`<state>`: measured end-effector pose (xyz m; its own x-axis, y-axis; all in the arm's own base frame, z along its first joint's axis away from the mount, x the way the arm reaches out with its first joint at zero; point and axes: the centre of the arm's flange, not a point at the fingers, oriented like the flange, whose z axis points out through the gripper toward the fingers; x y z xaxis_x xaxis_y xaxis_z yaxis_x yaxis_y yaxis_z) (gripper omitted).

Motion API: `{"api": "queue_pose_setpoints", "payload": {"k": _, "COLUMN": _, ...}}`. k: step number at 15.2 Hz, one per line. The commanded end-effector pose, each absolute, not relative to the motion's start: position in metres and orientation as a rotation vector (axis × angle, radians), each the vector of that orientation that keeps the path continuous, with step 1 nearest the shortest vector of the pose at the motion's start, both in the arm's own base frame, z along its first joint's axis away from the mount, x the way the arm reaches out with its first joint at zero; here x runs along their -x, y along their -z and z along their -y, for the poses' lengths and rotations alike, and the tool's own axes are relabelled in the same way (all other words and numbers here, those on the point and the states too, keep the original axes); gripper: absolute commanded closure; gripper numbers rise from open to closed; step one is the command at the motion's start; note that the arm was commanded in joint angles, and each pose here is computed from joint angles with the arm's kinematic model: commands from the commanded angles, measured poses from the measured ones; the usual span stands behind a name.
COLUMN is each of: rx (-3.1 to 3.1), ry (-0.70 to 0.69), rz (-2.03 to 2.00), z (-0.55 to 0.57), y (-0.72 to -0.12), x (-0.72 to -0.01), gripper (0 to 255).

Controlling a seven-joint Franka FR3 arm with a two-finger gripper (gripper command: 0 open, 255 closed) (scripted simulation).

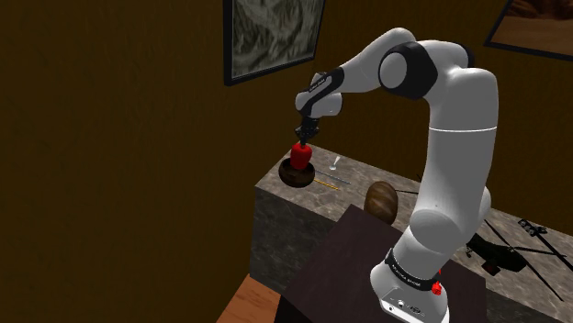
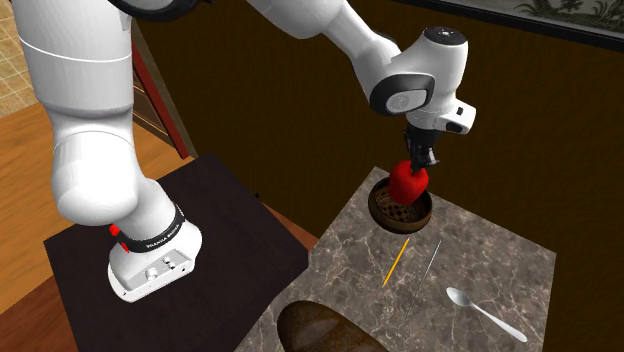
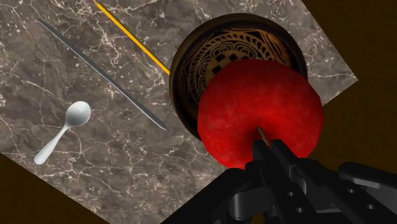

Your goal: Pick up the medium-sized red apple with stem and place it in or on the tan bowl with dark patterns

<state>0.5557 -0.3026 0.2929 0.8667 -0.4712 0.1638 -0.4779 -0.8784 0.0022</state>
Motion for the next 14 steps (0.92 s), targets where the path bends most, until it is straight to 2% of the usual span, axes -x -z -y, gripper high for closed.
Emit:
{"api": "queue_pose_setpoints", "payload": {"k": 1, "rx": -2.994, "ry": -0.247, "rz": 0.761, "z": 0.303, "y": -0.292, "x": -0.556, "gripper": 255}}
{"api": "queue_pose_setpoints", "payload": {"k": 5, "rx": -2.994, "ry": -0.247, "rz": 0.761, "z": 0.303, "y": -0.292, "x": -0.556, "gripper": 255}}
{"api": "queue_pose_setpoints", "payload": {"k": 6, "rx": -2.994, "ry": -0.247, "rz": 0.761, "z": 0.303, "y": -0.293, "x": -0.556, "gripper": 0}}
{"api": "queue_pose_setpoints", "payload": {"k": 11, "rx": -2.994, "ry": -0.247, "rz": 0.761, "z": 0.303, "y": -0.293, "x": -0.556, "gripper": 0}}
{"api": "queue_pose_setpoints", "payload": {"k": 14, "rx": -2.994, "ry": -0.247, "rz": 0.761, "z": 0.299, "y": -0.332, "x": -0.55, "gripper": 0}}
